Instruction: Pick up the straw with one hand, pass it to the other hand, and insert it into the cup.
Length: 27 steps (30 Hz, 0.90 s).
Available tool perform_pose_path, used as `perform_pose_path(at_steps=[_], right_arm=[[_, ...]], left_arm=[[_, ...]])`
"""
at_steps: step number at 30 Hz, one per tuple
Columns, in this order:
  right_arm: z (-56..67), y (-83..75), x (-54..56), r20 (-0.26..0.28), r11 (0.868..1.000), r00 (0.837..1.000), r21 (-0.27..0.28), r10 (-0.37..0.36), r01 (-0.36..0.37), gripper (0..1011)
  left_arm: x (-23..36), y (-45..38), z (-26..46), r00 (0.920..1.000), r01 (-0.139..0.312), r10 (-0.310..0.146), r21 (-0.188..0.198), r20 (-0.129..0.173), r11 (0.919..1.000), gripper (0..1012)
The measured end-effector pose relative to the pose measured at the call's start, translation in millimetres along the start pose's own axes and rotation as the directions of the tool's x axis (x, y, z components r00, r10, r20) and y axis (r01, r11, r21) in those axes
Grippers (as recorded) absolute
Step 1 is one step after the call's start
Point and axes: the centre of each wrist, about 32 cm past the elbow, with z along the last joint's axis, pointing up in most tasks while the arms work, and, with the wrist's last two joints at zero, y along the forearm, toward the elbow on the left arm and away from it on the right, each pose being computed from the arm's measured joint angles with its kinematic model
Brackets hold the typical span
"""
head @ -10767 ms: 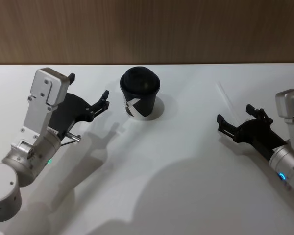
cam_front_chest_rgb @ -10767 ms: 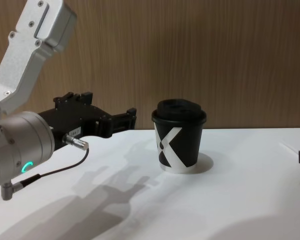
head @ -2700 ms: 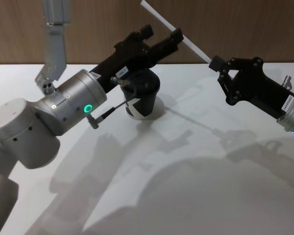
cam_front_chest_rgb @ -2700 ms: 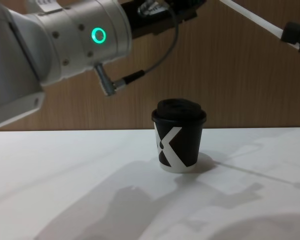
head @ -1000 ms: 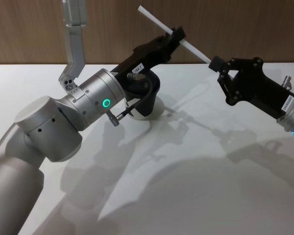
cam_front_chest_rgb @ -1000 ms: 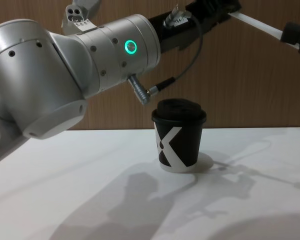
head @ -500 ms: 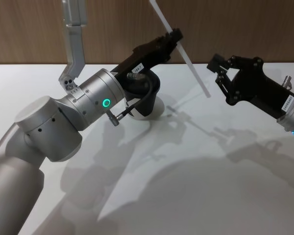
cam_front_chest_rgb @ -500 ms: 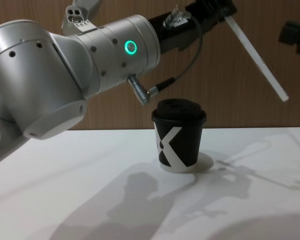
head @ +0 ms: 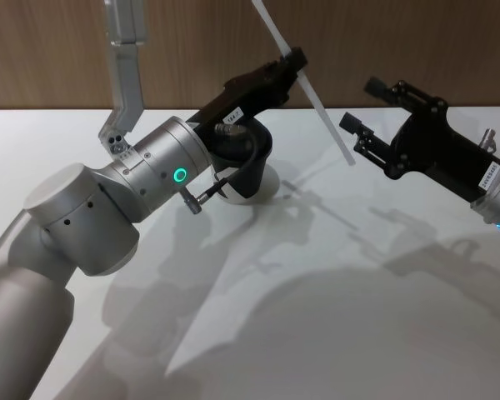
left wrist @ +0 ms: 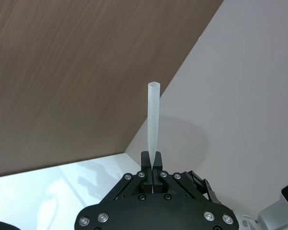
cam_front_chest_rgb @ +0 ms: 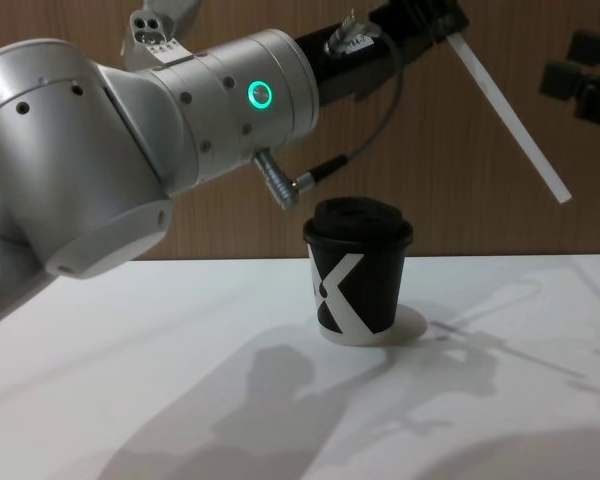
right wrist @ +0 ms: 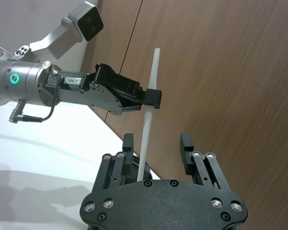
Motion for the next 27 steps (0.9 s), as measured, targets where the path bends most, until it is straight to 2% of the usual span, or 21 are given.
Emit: perform_pose_path(at_steps=[1, 2, 5, 10, 11, 13, 14, 15, 17, 18, 21, 22, 24, 25, 27], right_arm=[[0.0, 0.0, 0.0, 0.0, 1.0, 1.0, 0.0, 0.0, 0.0, 603], [0.0, 0.0, 0.0, 0.0, 1.0, 1.0, 0.0, 0.0, 0.0, 603], [0.0, 0.0, 0.0, 0.0, 1.0, 1.0, 0.0, 0.0, 0.0, 710], [0.0, 0.0, 0.0, 0.0, 1.0, 1.0, 0.0, 0.0, 0.0, 861], [0.0, 0.0, 0.0, 0.0, 1.0, 1.0, 0.0, 0.0, 0.0, 909], [0.0, 0.0, 0.0, 0.0, 1.0, 1.0, 0.0, 0.0, 0.0, 940], [0.0, 0.0, 0.0, 0.0, 1.0, 1.0, 0.0, 0.0, 0.0, 955], [0.0, 0.0, 0.0, 0.0, 1.0, 1.0, 0.0, 0.0, 0.0, 998], [0.0, 0.0, 0.0, 0.0, 1.0, 1.0, 0.0, 0.0, 0.0, 1001], [0.0, 0.0, 0.0, 0.0, 1.0, 1.0, 0.0, 0.0, 0.0, 1001], [0.0, 0.0, 0.0, 0.0, 1.0, 1.0, 0.0, 0.0, 0.0, 1001], [0.0, 0.0, 0.0, 0.0, 1.0, 1.0, 0.0, 0.0, 0.0, 1001], [0.0, 0.0, 0.0, 0.0, 1.0, 1.0, 0.0, 0.0, 0.0, 1001], [0.0, 0.0, 0.0, 0.0, 1.0, 1.0, 0.0, 0.0, 0.0, 1001], [0.0, 0.0, 0.0, 0.0, 1.0, 1.0, 0.0, 0.0, 0.0, 1001]], left_arm=[[-0.3, 0.1, 0.1, 1.0, -0.002, 0.002, -0.001, 0.004, 1.0, 7], [-0.9, 0.5, 0.7, 0.9998, -0.007, 0.007, -0.004, 0.017, 1.0, 7], [-2.0, 1.2, 1.7, 0.9991, -0.013, 0.014, -0.009, 0.04, 0.9999, 7], [-4.4, 3.1, 4.2, 0.9945, -0.03, 0.032, -0.021, 0.1, 0.9993, 7], [-5.4, 3.7, 5.3, 0.9914, -0.036, 0.039, -0.026, 0.125, 0.999, 7], [-7.0, 4.6, 7.0, 0.986, -0.042, 0.047, -0.032, 0.16, 0.9986, 7], [-7.0, 4.6, 7.0, 0.986, -0.042, 0.047, -0.032, 0.16, 0.9986, 5], [-8.2, 5.2, 8.3, 0.9808, -0.048, 0.054, -0.037, 0.187, 0.9982, 7], [-9.8, 6.3, 10.5, 0.9718, -0.054, 0.062, -0.042, 0.227, 0.9977, 7], [-11.2, 7.0, 12.5, 0.9645, -0.057, 0.067, -0.045, 0.255, 0.9974, 6], [-13.2, 8.1, 15.1, 0.9512, -0.063, 0.075, -0.048, 0.299, 0.9968, 6], [-14.3, 8.8, 17.1, 0.9417, -0.067, 0.079, -0.049, 0.327, 0.9965, 6], [-15.8, 9.7, 19.4, 0.931, -0.069, 0.082, -0.05, 0.356, 0.9964, 7], [-17.1, 10.4, 21.6, 0.9185, -0.074, 0.087, -0.05, 0.386, 0.996, 7], [-18.6, 11.1, 24.1, 0.9043, -0.077, 0.091, -0.05, 0.417, 0.9958, 6]])
